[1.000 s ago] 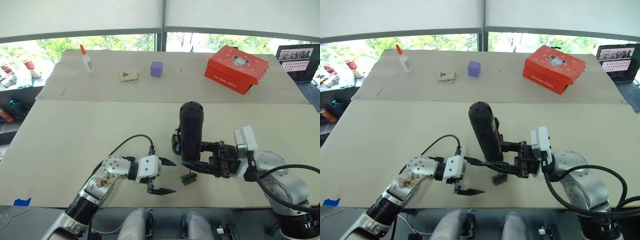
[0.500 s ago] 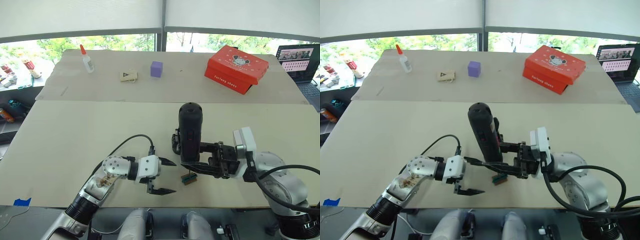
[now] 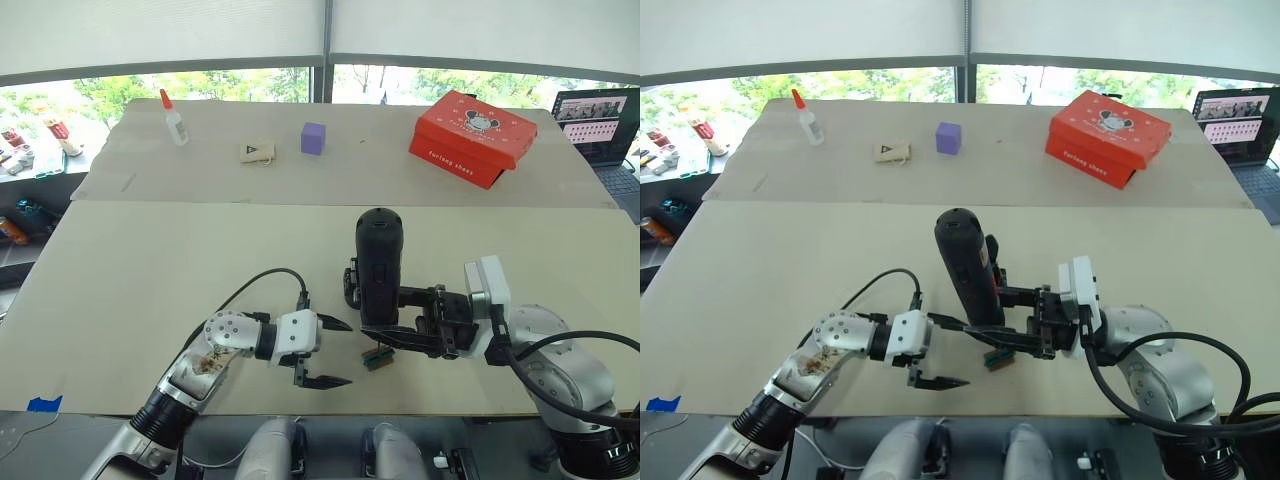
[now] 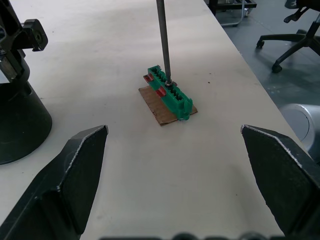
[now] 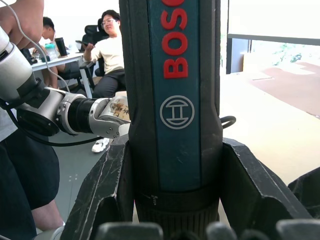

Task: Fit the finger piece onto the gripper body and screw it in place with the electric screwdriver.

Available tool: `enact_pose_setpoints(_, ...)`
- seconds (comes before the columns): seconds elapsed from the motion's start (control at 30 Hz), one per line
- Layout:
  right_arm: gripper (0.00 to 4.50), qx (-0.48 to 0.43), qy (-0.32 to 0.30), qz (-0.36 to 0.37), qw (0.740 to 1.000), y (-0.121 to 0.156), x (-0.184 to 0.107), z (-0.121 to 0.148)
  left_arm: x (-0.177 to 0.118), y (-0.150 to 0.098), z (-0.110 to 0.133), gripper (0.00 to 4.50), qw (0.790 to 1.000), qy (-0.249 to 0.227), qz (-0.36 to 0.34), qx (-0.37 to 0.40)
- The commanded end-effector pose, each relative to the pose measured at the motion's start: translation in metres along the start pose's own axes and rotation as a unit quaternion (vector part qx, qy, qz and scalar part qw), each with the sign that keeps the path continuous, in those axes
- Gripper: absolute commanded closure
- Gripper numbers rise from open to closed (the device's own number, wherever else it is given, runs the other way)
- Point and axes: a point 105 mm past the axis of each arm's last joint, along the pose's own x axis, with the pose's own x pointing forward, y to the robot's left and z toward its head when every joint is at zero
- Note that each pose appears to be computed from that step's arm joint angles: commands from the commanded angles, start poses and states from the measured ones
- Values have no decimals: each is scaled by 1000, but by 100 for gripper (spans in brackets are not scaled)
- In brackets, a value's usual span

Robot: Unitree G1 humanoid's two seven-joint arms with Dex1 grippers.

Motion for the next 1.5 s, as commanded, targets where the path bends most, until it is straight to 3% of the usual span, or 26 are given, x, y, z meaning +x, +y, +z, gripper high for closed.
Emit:
enact_pose_setpoints(0.03, 256, -40, -24, 9, 999, 3, 2, 21, -3, 4, 8, 0, 1000, -11, 6, 11)
enact_pose_setpoints(0.53, 256, -26, -49, 49, 997, 11, 7, 68, -25, -13, 5, 0, 999, -4, 24, -31)
enact_pose_setpoints(0.8, 256, -15, -67, 55, 996, 0, 14, 100, -78, -21, 0, 0, 995, 41, 67, -58)
enact_pose_setpoints(1.0, 256, -7, -73, 51, 996, -9, 18, 114, -112, 31, 20, 0, 982, 19, 163, -88)
enact_pose_setpoints(1.13, 256, -9, -70, 55, 996, -7, 20, 115, -97, 48, 30, 0, 983, 2, 165, -82)
enact_pose_setpoints(1.5, 256, -13, -60, 41, 997, -16, 21, 107, -50, 58, 22, 0, 991, 7, 126, -53)
